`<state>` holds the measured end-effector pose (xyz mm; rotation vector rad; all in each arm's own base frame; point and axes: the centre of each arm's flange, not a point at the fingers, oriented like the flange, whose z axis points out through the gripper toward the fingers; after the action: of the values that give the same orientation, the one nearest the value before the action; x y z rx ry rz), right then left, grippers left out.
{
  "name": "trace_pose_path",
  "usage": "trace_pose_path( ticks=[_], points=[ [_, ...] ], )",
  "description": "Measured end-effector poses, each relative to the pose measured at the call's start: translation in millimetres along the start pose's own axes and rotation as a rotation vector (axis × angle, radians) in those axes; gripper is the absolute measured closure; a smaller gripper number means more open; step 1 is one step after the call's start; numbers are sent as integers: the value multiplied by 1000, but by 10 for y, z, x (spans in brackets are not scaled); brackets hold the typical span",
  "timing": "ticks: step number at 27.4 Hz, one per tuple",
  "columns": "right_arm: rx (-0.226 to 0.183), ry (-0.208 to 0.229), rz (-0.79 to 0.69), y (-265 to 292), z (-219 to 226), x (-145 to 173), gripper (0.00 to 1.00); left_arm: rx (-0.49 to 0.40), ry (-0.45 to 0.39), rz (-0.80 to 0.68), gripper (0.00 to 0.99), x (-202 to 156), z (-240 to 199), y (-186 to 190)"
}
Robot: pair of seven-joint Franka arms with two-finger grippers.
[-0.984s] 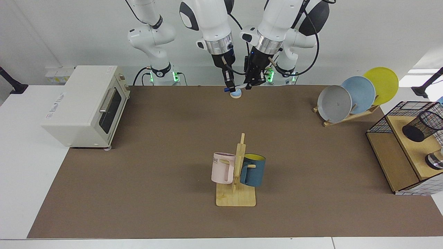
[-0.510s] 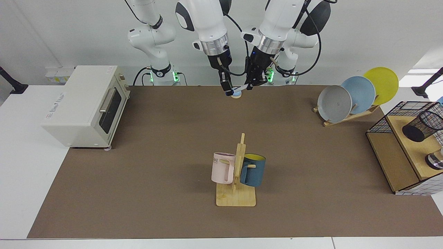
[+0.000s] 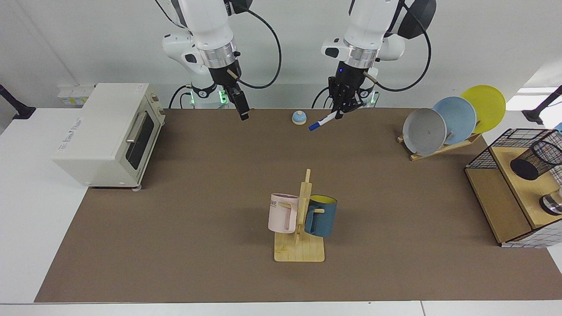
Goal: Put markers into pen holder
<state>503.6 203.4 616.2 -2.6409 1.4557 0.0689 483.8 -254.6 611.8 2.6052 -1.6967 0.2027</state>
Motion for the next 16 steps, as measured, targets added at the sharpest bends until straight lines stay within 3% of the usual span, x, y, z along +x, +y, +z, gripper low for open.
trace_pose_path(
  ticks=[9, 13, 16],
  points=[
    [-32, 23, -439, 175, -182, 0, 0, 27, -104, -88, 815, -238, -102, -124],
    [-66, 12, -632, 289, -246, 101, 0, 27, -132, -131, 815, -342, -150, -190],
    [-76, 35, -747, 310, -335, 164, 0, 38, -140, -154, 815, -382, -177, -230]
  ],
)
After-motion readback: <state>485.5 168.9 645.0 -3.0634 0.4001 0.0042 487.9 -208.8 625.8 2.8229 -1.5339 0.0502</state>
